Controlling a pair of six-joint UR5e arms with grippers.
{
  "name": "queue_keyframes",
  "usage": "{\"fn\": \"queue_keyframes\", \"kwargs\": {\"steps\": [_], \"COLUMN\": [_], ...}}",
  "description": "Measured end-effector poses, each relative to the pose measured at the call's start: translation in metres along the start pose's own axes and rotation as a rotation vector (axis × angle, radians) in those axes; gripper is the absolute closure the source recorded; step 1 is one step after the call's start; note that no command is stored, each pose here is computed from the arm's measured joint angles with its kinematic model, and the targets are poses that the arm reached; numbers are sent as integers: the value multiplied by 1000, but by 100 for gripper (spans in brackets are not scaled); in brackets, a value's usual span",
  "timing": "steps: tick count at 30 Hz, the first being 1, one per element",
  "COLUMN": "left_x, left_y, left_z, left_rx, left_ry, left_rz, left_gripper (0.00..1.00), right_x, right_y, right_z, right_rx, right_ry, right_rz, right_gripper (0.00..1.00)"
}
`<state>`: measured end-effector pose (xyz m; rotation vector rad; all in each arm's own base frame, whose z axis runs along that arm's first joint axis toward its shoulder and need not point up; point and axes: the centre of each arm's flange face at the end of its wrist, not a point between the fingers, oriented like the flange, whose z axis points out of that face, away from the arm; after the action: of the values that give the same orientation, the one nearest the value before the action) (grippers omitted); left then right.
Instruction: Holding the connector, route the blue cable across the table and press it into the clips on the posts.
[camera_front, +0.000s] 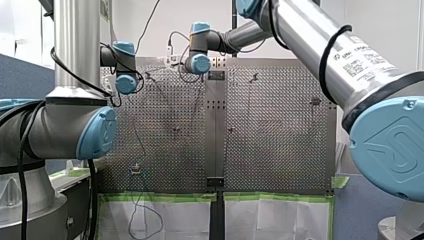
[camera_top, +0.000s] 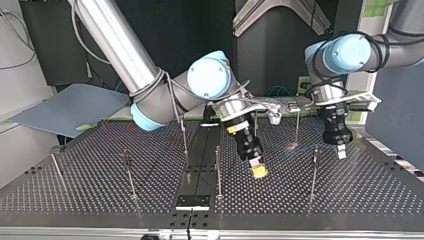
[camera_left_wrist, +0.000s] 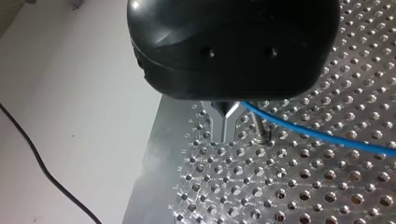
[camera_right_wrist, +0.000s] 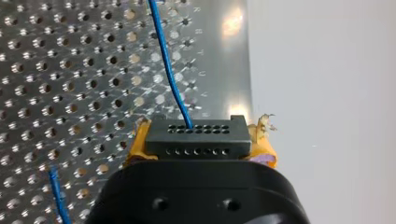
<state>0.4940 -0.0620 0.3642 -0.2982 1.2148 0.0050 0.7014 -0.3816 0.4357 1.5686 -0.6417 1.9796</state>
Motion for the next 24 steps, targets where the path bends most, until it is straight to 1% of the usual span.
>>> {"fn": "queue_keyframes", "kwargs": {"steps": [3, 6, 10, 16, 20, 24], "left_x": [5, 12, 14, 11, 16, 27], "left_y": [3, 6, 8, 9, 7, 6], "left_z": [6, 11, 17, 26, 32, 39], "left_rx": [1, 1, 5, 36, 53, 56], "left_ry": [4, 14, 8, -26, -24, -9], "left_rz": [1, 3, 1, -25, -32, -32], "left_gripper": [100, 100, 100, 100, 100, 100], "right_x": [6, 6, -1, -24, -37, -40], "right_y": [-1, 0, 2, 6, 10, 16], "right_z": [4, 6, 7, 10, 11, 13], "right_rx": [1, -1, -6, -22, -36, -46], "right_ry": [16, 16, 3, -27, -41, -43], "right_rz": [1, 1, 0, -4, -6, -7], "right_gripper": [100, 100, 100, 100, 100, 100]}}
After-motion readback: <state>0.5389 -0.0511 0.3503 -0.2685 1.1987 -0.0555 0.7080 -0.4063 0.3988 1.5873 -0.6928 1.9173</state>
